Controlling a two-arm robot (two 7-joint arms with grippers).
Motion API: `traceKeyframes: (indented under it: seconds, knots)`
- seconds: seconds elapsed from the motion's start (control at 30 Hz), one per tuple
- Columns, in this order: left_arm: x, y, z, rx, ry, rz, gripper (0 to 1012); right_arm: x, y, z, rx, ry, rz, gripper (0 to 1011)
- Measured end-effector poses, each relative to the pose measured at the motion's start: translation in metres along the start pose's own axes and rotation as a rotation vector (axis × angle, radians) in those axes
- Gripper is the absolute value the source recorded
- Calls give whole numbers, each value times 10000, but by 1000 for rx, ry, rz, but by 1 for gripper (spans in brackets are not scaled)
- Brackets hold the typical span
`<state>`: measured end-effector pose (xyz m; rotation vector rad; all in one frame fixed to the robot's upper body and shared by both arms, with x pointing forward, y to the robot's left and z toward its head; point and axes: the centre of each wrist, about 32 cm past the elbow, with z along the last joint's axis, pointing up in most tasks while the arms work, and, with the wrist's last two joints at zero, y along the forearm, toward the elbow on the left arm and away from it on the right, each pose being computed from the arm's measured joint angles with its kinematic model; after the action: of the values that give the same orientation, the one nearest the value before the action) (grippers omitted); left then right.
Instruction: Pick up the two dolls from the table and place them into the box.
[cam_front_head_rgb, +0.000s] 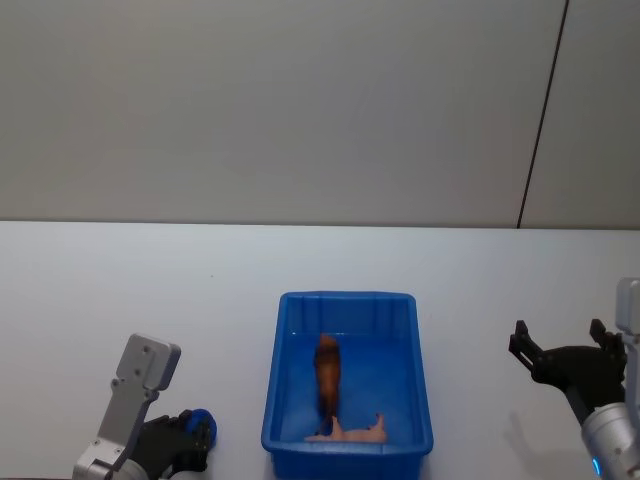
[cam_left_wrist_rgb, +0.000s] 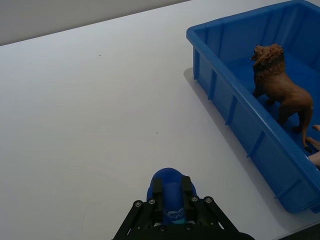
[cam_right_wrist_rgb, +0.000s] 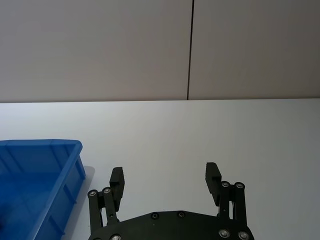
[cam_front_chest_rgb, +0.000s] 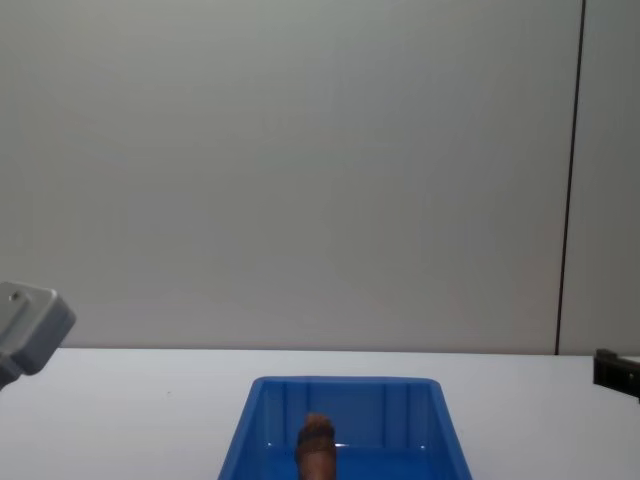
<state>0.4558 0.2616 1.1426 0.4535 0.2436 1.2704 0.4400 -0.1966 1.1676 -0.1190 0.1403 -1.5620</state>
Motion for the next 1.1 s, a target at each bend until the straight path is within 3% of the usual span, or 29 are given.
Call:
traceKeyframes:
  seconds: [0.23,0.67,0.83,1.1]
  knots:
    - [-14,11,67,-17,-18,2,179,0,0,0,0,0,0,1001]
    - [-47,93,413,-148,-97,-15,108,0,0,0,0,0,0,1001]
    - [-48,120,585,-222,-137,-57,81,0,0,0,0,0,0,1001]
    - [-39,116,752,-302,-174,-137,75,0,0,0,0,0,0,1001]
